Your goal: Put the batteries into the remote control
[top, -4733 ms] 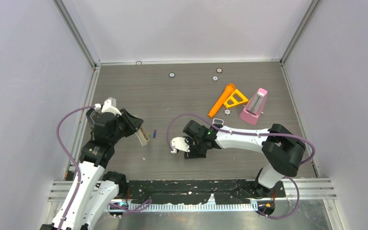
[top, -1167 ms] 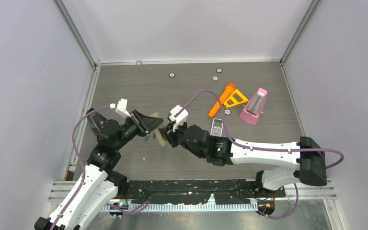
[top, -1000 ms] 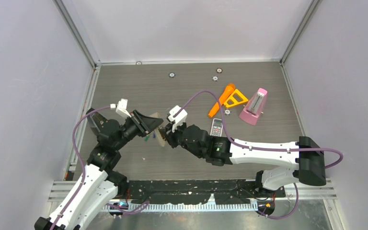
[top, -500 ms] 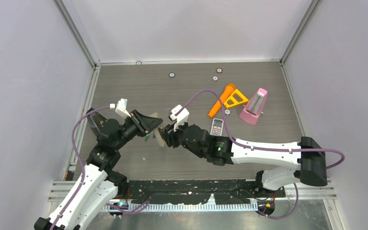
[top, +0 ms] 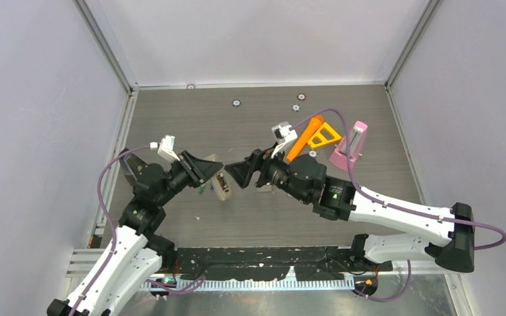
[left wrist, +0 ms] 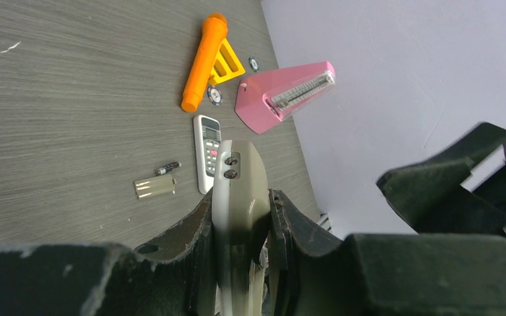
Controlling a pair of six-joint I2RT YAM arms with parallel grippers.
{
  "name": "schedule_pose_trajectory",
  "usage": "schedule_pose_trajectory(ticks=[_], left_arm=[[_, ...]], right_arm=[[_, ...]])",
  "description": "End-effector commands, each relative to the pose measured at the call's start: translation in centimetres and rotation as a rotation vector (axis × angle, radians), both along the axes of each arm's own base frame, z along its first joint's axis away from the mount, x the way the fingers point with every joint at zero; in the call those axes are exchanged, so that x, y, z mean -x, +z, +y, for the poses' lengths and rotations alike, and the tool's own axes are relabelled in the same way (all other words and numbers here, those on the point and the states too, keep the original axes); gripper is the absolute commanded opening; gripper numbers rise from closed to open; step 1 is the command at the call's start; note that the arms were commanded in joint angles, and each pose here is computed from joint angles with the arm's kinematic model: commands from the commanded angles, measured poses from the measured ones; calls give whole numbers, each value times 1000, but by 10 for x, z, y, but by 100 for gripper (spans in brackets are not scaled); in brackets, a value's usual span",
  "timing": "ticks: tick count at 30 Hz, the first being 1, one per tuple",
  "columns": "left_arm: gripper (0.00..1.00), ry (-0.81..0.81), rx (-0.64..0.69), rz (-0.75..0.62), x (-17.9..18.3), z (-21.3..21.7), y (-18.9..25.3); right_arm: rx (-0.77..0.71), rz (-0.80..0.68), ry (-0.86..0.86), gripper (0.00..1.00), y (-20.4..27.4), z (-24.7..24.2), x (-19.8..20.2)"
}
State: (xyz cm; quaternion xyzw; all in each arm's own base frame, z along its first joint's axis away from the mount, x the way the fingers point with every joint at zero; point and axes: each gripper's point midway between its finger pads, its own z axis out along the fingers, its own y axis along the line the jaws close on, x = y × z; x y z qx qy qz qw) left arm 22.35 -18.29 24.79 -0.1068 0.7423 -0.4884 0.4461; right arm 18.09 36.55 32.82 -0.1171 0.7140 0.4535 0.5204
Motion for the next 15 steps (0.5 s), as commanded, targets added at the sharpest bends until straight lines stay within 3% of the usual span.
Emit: schedule_pose_trajectory(ticks=[1, 8, 15], left_arm=[[0, -14, 7, -125, 2, 0, 33], [0, -91, 7, -209, 11, -8, 51], [0, -146, 28, -245, 19, -14, 63]], right_arm=[[-121, 238, 64, 83, -10, 1, 3], [-142, 385, 225, 83, -24, 19, 13], [-198, 420, 309, 80, -30, 30, 18]])
